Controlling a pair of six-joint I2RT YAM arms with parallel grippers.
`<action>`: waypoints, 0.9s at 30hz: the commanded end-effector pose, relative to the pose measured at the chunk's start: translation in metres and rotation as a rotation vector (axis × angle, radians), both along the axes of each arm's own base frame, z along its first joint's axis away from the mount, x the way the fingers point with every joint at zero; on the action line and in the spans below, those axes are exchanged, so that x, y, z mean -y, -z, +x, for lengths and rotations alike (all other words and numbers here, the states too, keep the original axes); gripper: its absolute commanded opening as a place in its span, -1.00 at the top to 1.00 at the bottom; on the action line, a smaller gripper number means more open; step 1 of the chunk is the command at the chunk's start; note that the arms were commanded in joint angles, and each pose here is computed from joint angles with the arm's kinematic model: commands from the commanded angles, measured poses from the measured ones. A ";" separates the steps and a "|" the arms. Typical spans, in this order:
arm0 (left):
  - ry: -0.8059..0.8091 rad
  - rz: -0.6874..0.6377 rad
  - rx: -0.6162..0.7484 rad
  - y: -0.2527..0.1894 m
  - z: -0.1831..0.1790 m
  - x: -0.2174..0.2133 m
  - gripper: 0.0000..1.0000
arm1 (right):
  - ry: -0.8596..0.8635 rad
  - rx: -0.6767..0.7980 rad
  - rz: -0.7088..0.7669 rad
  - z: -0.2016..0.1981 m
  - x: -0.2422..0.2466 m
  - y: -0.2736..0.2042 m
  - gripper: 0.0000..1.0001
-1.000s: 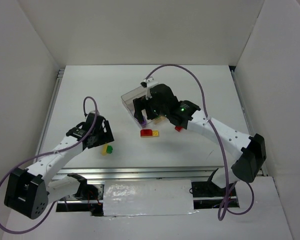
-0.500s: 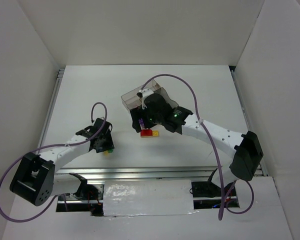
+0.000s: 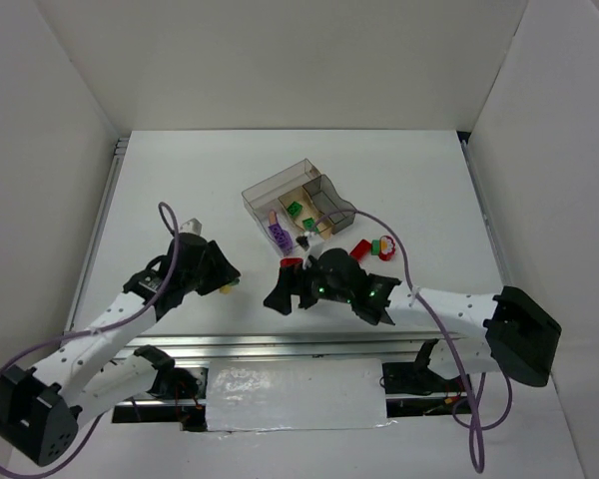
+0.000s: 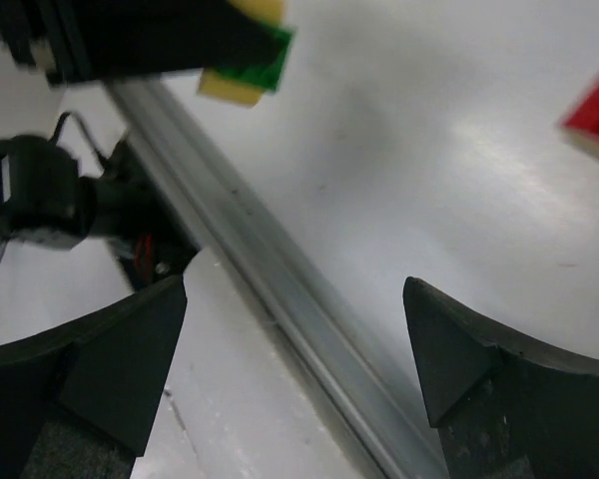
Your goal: Sort the legos into containers by color
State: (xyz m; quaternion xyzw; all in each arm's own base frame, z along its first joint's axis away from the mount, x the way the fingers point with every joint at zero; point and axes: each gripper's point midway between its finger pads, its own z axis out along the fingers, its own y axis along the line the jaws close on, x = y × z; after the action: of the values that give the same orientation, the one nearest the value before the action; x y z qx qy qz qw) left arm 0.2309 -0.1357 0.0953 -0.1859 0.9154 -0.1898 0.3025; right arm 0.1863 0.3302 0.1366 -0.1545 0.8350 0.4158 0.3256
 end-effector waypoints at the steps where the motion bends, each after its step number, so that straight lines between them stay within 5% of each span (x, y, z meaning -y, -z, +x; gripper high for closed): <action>1: -0.029 -0.239 0.089 -0.061 0.004 0.032 1.00 | -0.082 0.176 0.314 -0.024 -0.052 -0.076 -0.92; 7: -0.035 -0.489 0.156 -0.116 -0.008 0.056 1.00 | 0.091 0.268 0.433 -0.012 -0.064 -0.098 -0.88; 17: -0.024 -0.601 0.143 -0.137 -0.016 0.068 1.00 | 0.349 0.386 0.320 0.019 -0.065 -0.111 -0.81; 21: -0.021 -0.609 0.146 -0.140 -0.015 0.070 1.00 | 0.385 0.407 0.306 0.025 -0.062 -0.107 -0.39; 27: -0.017 -0.611 0.158 -0.145 -0.013 0.071 1.00 | 0.413 0.423 0.286 0.031 -0.061 -0.102 -0.22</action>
State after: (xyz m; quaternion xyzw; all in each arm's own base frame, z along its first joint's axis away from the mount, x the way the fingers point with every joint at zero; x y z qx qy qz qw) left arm 0.2152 -0.1984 0.2069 -0.2762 0.8095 -0.4294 0.2900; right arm 0.2044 0.3922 0.2092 -0.0562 0.7246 0.4090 0.5519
